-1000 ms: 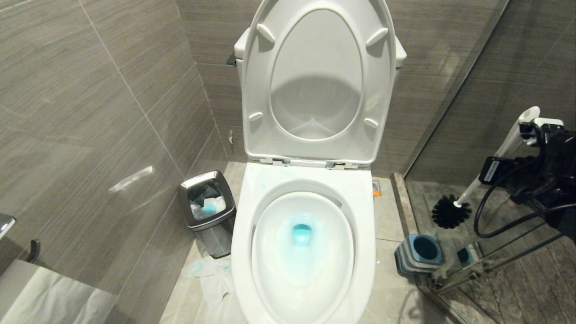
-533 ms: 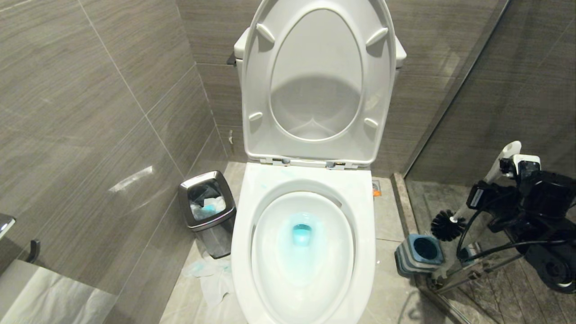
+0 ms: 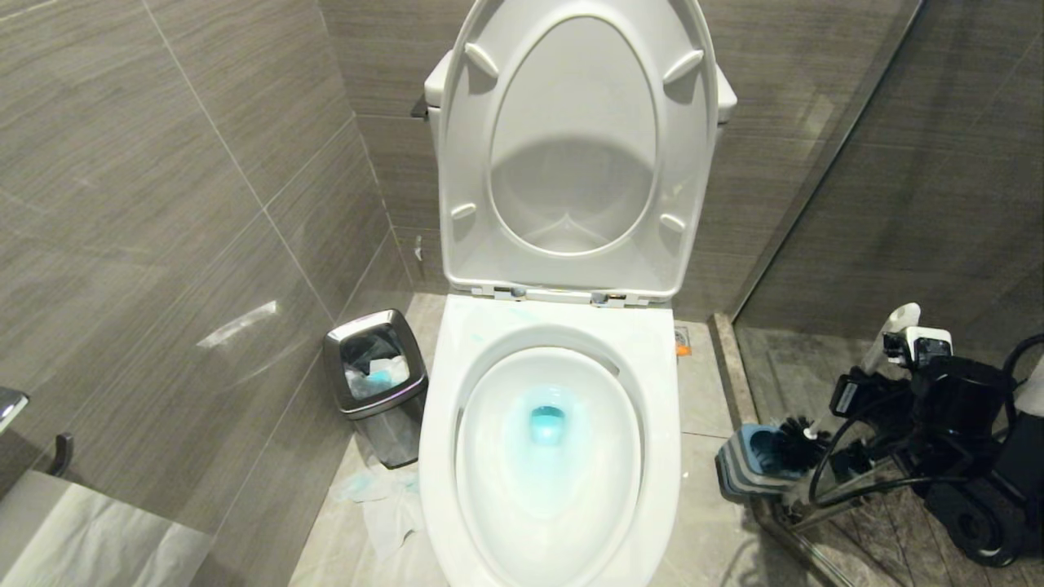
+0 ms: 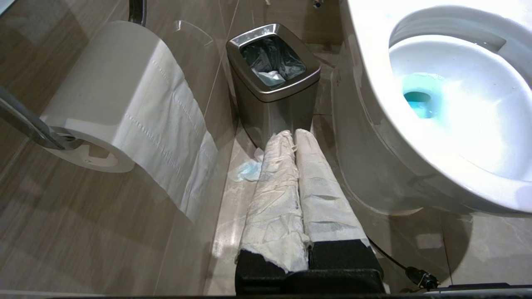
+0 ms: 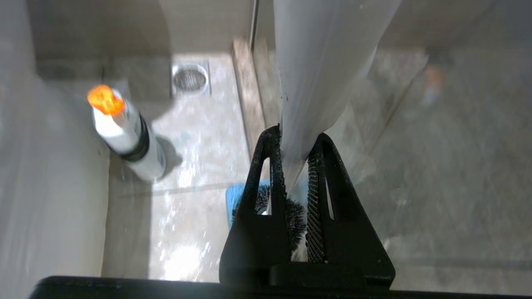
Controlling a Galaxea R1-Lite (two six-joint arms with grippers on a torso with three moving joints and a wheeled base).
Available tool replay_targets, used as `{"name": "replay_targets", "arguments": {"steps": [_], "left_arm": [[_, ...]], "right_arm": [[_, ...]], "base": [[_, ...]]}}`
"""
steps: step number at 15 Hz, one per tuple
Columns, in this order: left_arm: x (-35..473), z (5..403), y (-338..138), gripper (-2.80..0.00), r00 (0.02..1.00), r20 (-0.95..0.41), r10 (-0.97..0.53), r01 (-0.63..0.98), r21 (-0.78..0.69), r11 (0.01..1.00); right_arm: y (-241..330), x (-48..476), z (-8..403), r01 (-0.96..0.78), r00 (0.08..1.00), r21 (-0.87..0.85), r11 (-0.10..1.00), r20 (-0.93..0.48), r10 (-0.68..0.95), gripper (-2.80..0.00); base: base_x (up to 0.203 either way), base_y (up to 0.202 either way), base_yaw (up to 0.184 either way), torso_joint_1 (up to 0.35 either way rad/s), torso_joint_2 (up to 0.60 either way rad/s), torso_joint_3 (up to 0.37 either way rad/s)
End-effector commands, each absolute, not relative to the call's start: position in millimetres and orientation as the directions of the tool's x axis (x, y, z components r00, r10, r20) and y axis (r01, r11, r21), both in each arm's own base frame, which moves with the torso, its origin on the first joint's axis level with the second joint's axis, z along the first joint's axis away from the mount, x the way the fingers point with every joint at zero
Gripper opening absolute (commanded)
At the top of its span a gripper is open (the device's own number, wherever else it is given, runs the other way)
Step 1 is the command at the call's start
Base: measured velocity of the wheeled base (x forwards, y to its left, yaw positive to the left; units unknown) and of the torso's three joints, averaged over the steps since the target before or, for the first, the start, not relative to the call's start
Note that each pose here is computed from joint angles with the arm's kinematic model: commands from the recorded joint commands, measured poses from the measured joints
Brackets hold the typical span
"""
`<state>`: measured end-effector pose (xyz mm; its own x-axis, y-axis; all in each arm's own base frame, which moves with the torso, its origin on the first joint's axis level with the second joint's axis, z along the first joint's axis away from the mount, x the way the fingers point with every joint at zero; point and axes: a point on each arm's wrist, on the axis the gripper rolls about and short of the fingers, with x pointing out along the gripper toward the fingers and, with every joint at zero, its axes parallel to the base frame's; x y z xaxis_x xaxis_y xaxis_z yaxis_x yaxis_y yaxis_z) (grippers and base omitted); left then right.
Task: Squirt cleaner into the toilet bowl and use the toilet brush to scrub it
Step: Put the toilet brush back
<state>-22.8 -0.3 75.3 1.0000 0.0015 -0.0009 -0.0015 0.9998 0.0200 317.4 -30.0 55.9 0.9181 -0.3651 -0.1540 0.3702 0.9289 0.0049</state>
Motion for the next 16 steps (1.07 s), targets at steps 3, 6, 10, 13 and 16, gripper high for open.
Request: {"name": "replay_targets", "arguments": {"steps": [3,6,10,13,16], "left_arm": [[-22.7,74.9,-0.3,-2.8,1.0,-0.003,0.002,-0.001,0.02,1.0],[-22.7,74.9,-0.3,-2.8,1.0,-0.003,0.002,-0.001,0.02,1.0],[-22.8,75.2,-0.3,-2.8,1.0,-0.002,0.002,-0.001,0.02,1.0],[-22.7,75.0,-0.3,-2.8,1.0,-0.003,0.002,-0.001,0.02,1.0],[-22.8,75.1,-0.3,-2.8,1.0,-0.003,0.002,-0.001,0.02,1.0]], "right_arm": [[-35.0,323.2,39.2,0.386,0.907,0.008,0.922,-0.187,-0.378,-2.8],[-38.8,328.1,40.6,0.394,0.906,0.014,0.919,-0.171,-0.386,-2.8],[-42.7,335.6,40.7,0.397,0.908,0.019,0.918,-0.152,-0.39,-2.8],[-43.2,340.1,37.0,0.397,0.908,0.016,0.918,-0.153,-0.39,-2.8],[-43.4,341.8,36.3,0.396,0.908,0.015,0.918,-0.151,-0.39,-2.8]], "base": [[0.0,0.0,0.0,0.0,0.0,0.0],[0.0,0.0,0.0,0.0,0.0,0.0],[0.0,0.0,0.0,0.0,0.0,0.0],[0.0,0.0,0.0,0.0,0.0,0.0],[0.0,0.0,0.0,0.0,0.0,0.0]]}}
